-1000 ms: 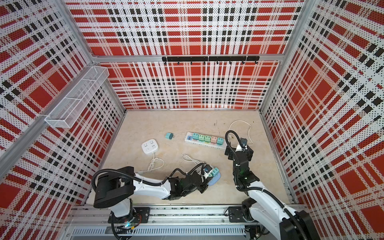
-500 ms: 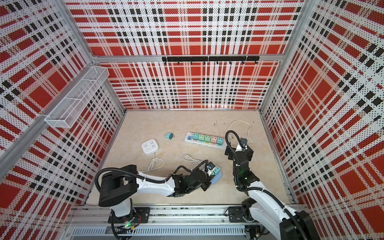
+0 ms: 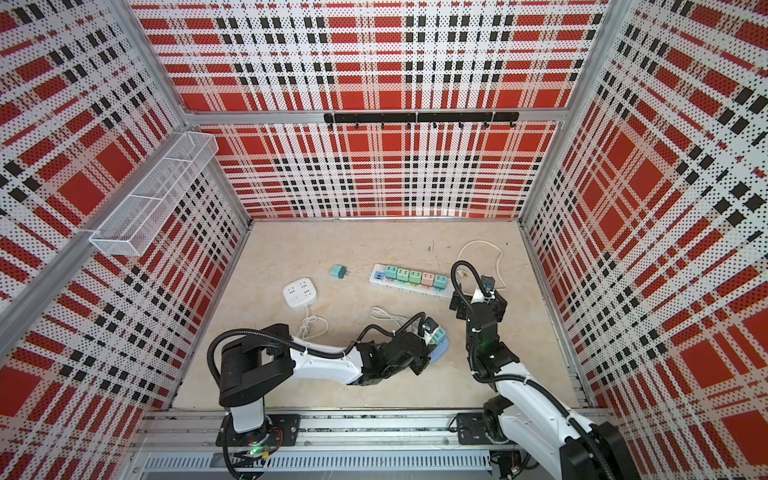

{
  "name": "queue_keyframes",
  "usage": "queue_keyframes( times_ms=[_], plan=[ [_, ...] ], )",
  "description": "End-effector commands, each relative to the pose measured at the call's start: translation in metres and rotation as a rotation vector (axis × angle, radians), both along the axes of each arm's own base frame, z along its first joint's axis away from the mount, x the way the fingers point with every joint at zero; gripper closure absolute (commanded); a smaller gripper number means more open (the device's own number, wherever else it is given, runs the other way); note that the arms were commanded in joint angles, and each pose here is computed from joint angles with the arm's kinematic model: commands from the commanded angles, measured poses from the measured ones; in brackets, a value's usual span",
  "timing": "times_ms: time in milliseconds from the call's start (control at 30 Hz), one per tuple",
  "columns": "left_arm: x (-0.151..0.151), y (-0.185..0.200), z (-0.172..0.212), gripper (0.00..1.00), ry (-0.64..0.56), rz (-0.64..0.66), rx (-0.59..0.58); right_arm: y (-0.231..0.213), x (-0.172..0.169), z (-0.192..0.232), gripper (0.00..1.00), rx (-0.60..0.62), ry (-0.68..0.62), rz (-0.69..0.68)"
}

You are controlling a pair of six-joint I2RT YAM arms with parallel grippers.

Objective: Insert the plug
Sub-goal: 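Lower the green adapter into the blue socket and open the left gripper, then move the left gripper toward the white socket while the right reaches the teal adapter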

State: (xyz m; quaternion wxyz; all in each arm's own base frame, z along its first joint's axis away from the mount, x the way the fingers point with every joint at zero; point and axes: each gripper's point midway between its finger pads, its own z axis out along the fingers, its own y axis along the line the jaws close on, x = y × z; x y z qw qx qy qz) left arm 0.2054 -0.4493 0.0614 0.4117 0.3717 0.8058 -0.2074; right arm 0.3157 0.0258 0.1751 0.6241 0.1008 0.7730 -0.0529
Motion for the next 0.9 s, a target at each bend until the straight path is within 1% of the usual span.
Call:
queue_keyframes(
  times_ms=[0, 133, 233, 300, 333, 367, 467, 500, 567, 600, 667, 700, 733, 800, 867],
  plan=[
    [-0.026, 0.077, -0.112, 1.0, 0.179, -0.013, 0.391, 0.001, 0.001, 0.011, 0.0, 0.017, -0.046, 0.006],
    [-0.028, 0.071, -0.101, 1.0, 0.138, -0.028, 0.372, 0.0, 0.0, 0.011, 0.0, 0.018, -0.047, 0.001],
    [-0.028, 0.064, -0.087, 1.0, 0.139, -0.048, 0.31, 0.0, 0.0, 0.011, 0.0, 0.018, -0.047, 0.002],
    [-0.024, 0.06, -0.076, 0.92, 0.147, -0.055, 0.27, 0.0, 0.0, 0.011, 0.0, 0.018, -0.047, 0.001],
    [-0.022, 0.058, -0.071, 0.85, 0.15, -0.055, 0.252, 0.0, 0.0, 0.011, 0.0, 0.018, -0.049, 0.001],
    [-0.019, 0.056, -0.065, 0.69, 0.149, -0.052, 0.234, 0.0, 0.0, 0.011, 0.0, 0.019, -0.048, 0.002],
    [-0.011, 0.049, -0.04, 0.34, 0.138, -0.05, 0.167, 0.0, 0.0, 0.011, 0.0, 0.017, -0.047, 0.001],
    [-0.008, 0.046, -0.03, 0.24, 0.129, -0.046, 0.141, 0.0, 0.0, 0.011, 0.0, 0.019, -0.049, 0.002],
    [0.001, 0.043, -0.001, 0.11, 0.102, -0.034, 0.079, 0.0, 0.0, 0.011, 0.0, 0.017, -0.048, 0.001],
    [0.005, 0.042, 0.014, 0.07, 0.088, -0.028, 0.045, 0.0, 0.0, 0.01, 0.0, 0.018, -0.047, 0.004],
    [0.018, 0.049, 0.053, 0.05, 0.064, -0.004, -0.044, 0.008, 0.0, 0.016, 0.0, 0.02, -0.066, 0.055],
    [0.025, 0.057, 0.071, 0.04, 0.05, 0.018, -0.087, 0.014, 0.001, 0.02, 0.0, 0.03, -0.063, 0.09],
    [0.032, 0.068, 0.089, 0.04, 0.035, 0.046, -0.132, 0.021, 0.001, 0.026, 0.03, 0.046, -0.05, 0.127],
    [0.051, 0.101, 0.121, 0.03, -0.001, 0.136, -0.221, 0.037, 0.002, 0.038, 0.07, 0.095, -0.018, 0.201],
    [0.073, 0.146, 0.143, 0.02, -0.042, 0.255, -0.285, 0.061, 0.0, 0.055, 0.1, 0.14, -0.028, 0.297]
  ],
)
